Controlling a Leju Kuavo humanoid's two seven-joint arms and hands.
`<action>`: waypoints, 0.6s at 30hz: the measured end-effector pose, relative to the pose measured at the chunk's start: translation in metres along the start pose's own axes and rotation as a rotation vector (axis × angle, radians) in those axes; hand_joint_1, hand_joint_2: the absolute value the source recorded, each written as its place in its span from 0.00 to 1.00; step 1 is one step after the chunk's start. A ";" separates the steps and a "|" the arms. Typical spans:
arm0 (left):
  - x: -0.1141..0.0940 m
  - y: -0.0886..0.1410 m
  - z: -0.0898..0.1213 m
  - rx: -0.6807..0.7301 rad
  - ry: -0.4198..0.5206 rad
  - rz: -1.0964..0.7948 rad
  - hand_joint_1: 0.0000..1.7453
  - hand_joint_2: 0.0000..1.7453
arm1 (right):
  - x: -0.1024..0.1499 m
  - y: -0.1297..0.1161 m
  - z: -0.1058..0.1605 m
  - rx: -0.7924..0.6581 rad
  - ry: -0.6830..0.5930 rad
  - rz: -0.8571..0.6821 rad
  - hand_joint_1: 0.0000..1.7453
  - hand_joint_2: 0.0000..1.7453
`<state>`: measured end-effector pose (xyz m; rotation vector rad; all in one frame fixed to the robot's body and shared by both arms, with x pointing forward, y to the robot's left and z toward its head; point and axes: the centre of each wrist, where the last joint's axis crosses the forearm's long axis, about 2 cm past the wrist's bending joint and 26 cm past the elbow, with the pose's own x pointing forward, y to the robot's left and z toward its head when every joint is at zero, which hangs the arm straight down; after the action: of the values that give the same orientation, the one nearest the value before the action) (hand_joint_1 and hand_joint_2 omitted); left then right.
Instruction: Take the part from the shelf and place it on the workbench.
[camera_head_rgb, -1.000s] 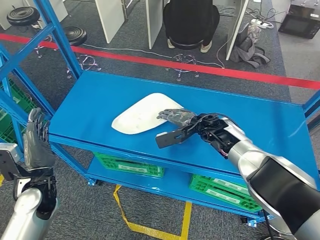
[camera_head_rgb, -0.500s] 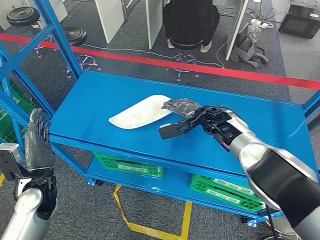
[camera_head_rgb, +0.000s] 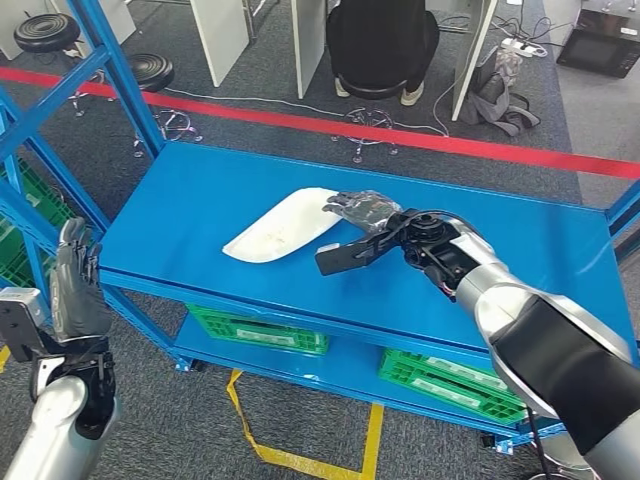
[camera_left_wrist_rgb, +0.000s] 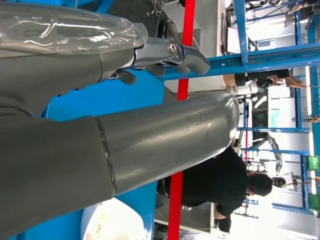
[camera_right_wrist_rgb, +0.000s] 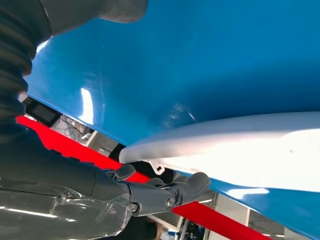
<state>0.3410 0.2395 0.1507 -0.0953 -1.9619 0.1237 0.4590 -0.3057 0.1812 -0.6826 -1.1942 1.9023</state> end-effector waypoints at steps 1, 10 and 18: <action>0.000 0.000 0.000 0.000 0.000 0.001 0.00 0.00 | 0.000 0.000 0.000 0.000 0.001 -0.001 0.00 1.00; 0.000 -0.002 0.000 -0.005 0.001 0.008 0.00 0.00 | -0.002 0.003 0.001 0.005 0.008 -0.006 0.00 1.00; 0.000 -0.005 -0.002 -0.011 -0.005 0.018 0.00 0.00 | 0.004 0.003 -0.003 -0.004 -0.022 0.018 0.00 1.00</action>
<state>0.3426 0.2346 0.1520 -0.1198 -1.9668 0.1249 0.4579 -0.3020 0.1772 -0.6779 -1.2104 1.9273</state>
